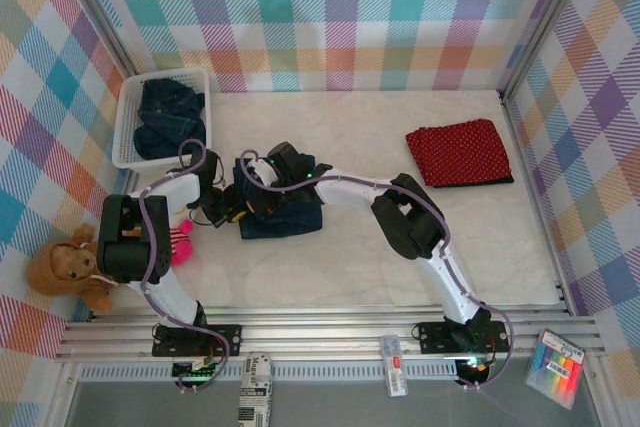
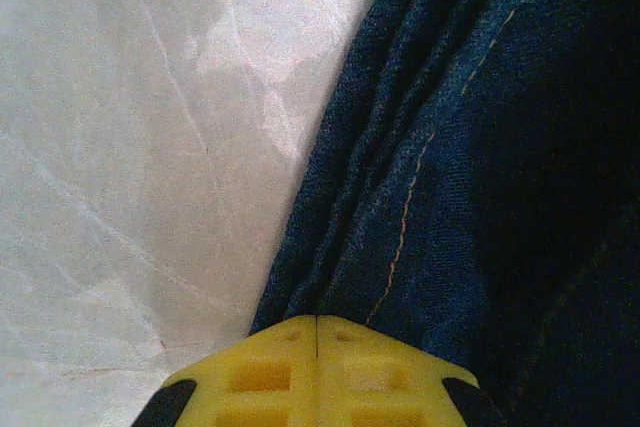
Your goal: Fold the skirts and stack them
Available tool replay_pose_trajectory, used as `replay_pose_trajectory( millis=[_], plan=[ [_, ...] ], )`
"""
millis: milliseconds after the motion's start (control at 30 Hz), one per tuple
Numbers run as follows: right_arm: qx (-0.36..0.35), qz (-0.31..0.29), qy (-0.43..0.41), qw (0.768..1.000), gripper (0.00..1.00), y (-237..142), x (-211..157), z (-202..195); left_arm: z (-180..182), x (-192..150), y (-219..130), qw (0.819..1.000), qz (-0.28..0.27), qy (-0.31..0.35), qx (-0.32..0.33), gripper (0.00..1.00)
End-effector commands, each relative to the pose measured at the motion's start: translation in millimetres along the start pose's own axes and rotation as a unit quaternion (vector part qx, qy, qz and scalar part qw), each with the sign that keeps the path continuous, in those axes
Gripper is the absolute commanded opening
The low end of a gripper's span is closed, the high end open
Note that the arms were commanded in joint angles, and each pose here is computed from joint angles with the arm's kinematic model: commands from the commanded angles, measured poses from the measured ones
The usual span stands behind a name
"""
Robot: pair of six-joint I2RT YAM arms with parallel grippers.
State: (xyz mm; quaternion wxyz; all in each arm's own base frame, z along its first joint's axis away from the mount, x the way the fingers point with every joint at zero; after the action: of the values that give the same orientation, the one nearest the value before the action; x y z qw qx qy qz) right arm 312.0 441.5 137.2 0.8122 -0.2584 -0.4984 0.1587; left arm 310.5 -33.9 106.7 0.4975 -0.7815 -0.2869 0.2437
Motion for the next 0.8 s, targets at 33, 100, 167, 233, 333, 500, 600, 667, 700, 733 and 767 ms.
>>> replay_pose_trajectory(
  millis=[33,100,167,233,333,500,600,667,700,733,767],
  plan=[
    [0.031,-0.014,-0.009,0.999,0.0,-3,12,12,14,1,5,0.999,-0.002,-0.009,0.033,0.0],
    [0.031,0.012,0.0,0.999,0.0,4,-2,7,12,2,-3,0.999,-0.005,-0.007,0.034,0.0],
    [0.041,0.032,0.001,0.999,0.05,6,-10,7,10,2,-15,0.999,-0.016,0.0,0.048,0.1],
    [0.052,0.045,-0.015,0.998,0.17,0,-9,12,8,3,-34,0.996,-0.042,0.009,0.074,0.18],
    [0.066,0.049,-0.05,0.995,0.34,-27,10,28,6,1,-69,0.991,-0.093,0.018,0.098,0.23],
    [0.012,0.02,-0.077,0.997,0.47,-85,42,30,-1,-7,-116,0.979,-0.166,0.027,0.112,0.25],
    [-0.087,0.019,-0.031,0.996,0.25,-103,40,-13,-18,-16,-122,0.986,-0.155,0.029,0.044,0.25],
    [-0.137,0.026,0.018,0.99,0.15,-109,34,-45,-37,-22,-118,0.992,-0.122,0.028,-0.037,0.26],
    [-0.15,0.031,0.043,0.987,0.09,-112,32,-61,-49,-25,-114,0.991,-0.1,0.027,-0.082,0.26],
    [-0.15,0.035,0.06,0.986,0.04,-113,31,-74,-62,-28,-109,0.989,-0.076,0.029,-0.123,0.26],
    [-0.15,0.034,0.067,0.986,0.0,-114,32,-83,-73,-31,-105,0.987,-0.061,0.031,-0.148,0.26]
  ],
)
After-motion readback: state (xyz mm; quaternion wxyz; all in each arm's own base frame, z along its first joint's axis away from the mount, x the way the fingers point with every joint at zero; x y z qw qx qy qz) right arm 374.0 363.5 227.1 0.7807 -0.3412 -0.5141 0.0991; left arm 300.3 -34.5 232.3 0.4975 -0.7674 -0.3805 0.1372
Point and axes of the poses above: each hand's point on the last joint's axis, 136 mm out from that joint toward the fingers, its own y axis out along the fingers, its own z axis along the line the jaws close on, x = y × z, the point moved 9 cm from there along -y, back along the fingers, and after that the axes turned 11 degrees about -y, right-handed, at the moved point
